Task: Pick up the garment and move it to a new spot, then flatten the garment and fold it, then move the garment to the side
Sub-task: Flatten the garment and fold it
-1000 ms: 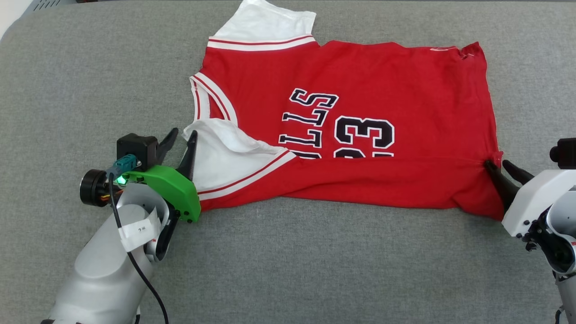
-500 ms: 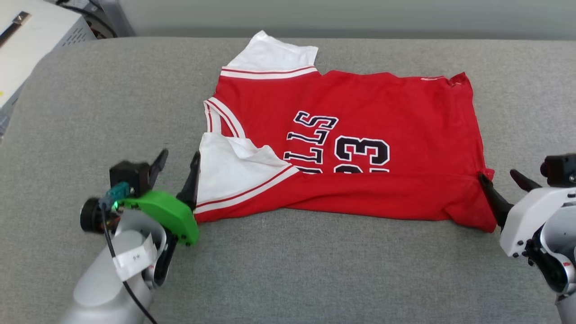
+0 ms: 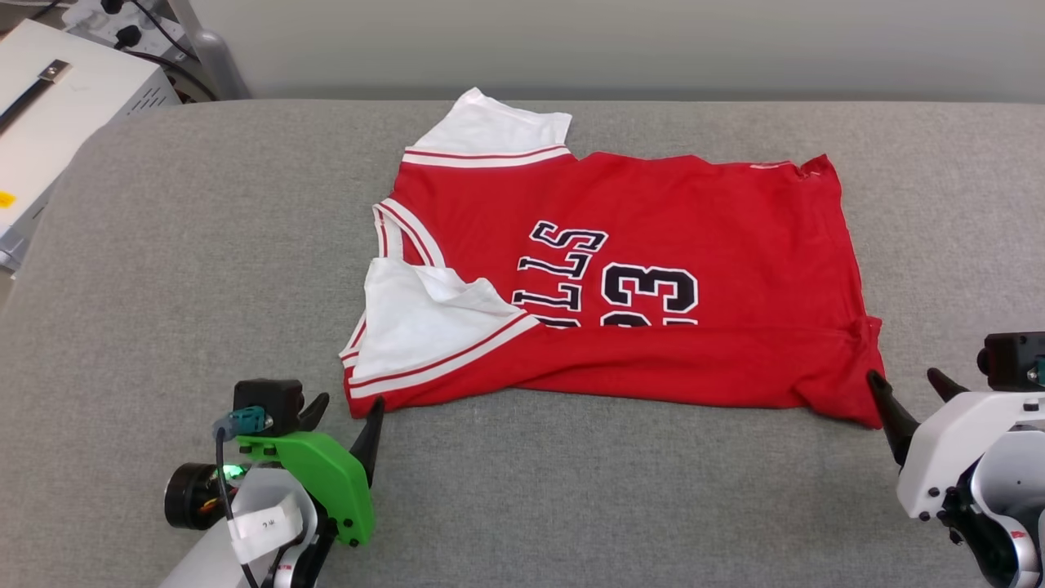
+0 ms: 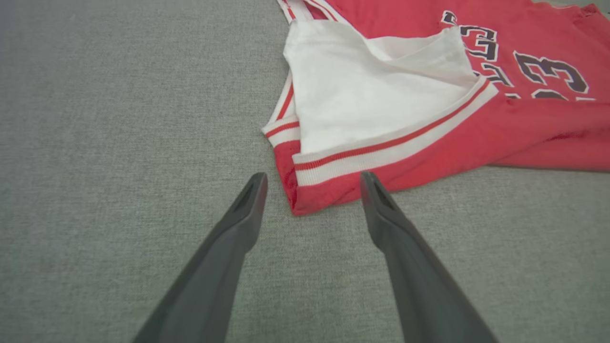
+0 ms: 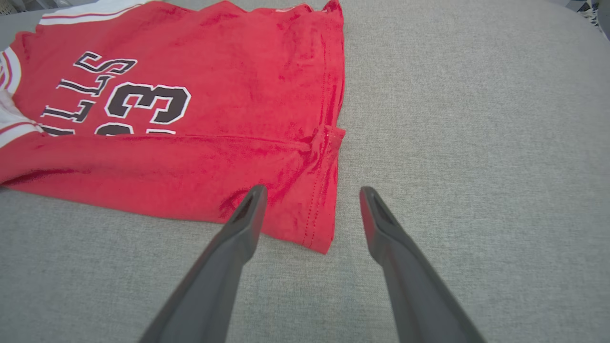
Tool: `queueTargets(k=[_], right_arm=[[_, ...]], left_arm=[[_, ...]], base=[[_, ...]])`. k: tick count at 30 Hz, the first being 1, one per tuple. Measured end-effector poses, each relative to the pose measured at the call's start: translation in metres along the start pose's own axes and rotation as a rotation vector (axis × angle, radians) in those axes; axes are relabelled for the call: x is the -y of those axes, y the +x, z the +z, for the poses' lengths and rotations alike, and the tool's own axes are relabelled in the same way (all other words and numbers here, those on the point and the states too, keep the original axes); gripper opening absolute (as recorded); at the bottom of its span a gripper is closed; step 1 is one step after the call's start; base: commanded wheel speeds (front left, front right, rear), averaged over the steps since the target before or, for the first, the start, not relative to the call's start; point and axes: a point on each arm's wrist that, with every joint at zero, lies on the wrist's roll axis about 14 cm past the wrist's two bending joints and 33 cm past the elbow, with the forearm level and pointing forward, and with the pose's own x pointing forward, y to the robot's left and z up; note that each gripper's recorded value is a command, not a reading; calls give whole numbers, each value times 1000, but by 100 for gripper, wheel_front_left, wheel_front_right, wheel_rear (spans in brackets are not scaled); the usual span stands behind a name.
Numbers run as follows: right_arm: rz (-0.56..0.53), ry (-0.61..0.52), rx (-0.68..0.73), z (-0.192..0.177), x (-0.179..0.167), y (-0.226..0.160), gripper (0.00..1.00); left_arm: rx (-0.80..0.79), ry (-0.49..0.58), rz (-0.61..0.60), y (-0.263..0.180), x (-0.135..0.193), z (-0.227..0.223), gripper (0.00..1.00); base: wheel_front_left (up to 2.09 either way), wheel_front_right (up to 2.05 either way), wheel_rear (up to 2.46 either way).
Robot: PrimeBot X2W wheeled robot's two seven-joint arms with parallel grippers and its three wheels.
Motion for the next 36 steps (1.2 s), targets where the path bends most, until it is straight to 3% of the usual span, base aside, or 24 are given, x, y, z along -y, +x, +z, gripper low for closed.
queueTargets(k=[19,20,21,22,28,36], right_arm=[[-51,49,-70,-25,8,6,100],[-53,50,-73,-26,9,7,100],[-54,50,-75,-27,9,7,100],[-54,49,-77,-27,9,7,100],[-44,37,-72,-25,5,7,100],[-57,10,-106,-28,11,10,100]], left_arm=[[-189,31,53,36,-20,-31,100],[-211,32,50,38,-19,-33,96],[-226,35,48,39,-19,-34,44],[-234,37,47,40,-19,-34,0],[-237,27,10,38,-9,-32,0],[-101,2,-24,21,3,-5,0]], base=[[0,0,0],[0,0,0],[0,0,0],[0,0,0],[0,0,0],[0,0,0]])
